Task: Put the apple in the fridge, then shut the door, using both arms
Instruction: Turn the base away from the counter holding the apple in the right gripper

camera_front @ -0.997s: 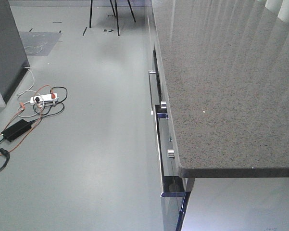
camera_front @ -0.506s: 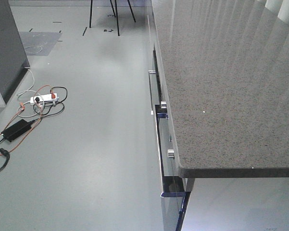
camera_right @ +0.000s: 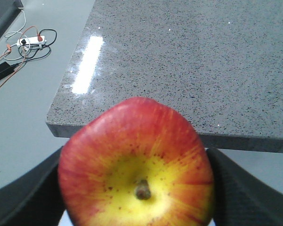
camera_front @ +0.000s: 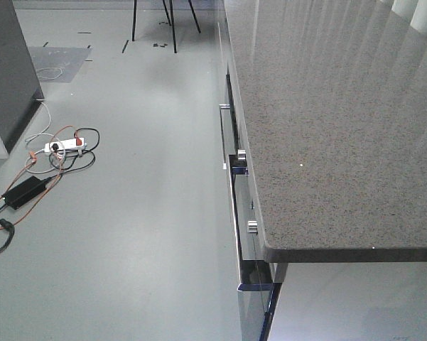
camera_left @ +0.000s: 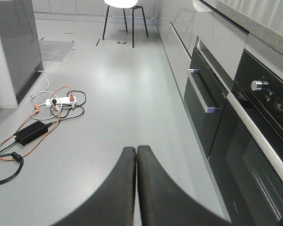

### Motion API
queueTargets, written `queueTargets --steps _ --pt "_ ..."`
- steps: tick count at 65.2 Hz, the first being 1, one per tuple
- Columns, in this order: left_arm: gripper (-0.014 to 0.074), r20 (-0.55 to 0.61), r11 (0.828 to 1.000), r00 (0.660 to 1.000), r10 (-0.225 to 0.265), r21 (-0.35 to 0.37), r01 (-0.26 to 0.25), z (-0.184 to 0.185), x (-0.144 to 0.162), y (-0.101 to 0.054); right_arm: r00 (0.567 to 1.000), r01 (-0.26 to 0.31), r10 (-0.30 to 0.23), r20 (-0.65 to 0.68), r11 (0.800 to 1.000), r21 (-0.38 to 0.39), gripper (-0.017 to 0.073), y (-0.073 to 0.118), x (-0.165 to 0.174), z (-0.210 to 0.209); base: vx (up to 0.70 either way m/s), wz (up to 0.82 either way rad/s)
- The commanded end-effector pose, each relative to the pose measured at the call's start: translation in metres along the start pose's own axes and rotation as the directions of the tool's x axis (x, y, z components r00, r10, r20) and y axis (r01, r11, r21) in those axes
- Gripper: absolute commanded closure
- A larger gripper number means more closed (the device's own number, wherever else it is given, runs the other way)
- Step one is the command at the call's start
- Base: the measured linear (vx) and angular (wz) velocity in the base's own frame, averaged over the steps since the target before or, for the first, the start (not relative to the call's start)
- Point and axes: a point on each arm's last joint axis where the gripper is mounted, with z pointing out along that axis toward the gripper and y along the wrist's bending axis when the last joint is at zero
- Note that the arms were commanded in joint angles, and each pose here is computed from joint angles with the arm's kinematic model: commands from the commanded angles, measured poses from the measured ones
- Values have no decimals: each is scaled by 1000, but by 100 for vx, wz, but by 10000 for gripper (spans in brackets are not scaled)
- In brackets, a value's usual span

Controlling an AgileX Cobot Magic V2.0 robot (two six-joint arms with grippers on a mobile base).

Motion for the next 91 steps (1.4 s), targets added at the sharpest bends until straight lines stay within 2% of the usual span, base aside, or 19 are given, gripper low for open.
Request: queueTargets --steps 1,60,91 --pt "598 65 1000 998 -9 19 8 1 -1 -1 996 -7 7 91 1000 6 474 0 -14 -5 0 0" --pt "598 65 1000 998 -9 19 8 1 -1 -1 996 -9 9 91 1000 3 474 0 -13 -5 -1 3" --pt "598 65 1000 998 -9 19 8 1 -1 -1 996 -9 9 90 1000 3 474 0 -13 -5 -2 33"
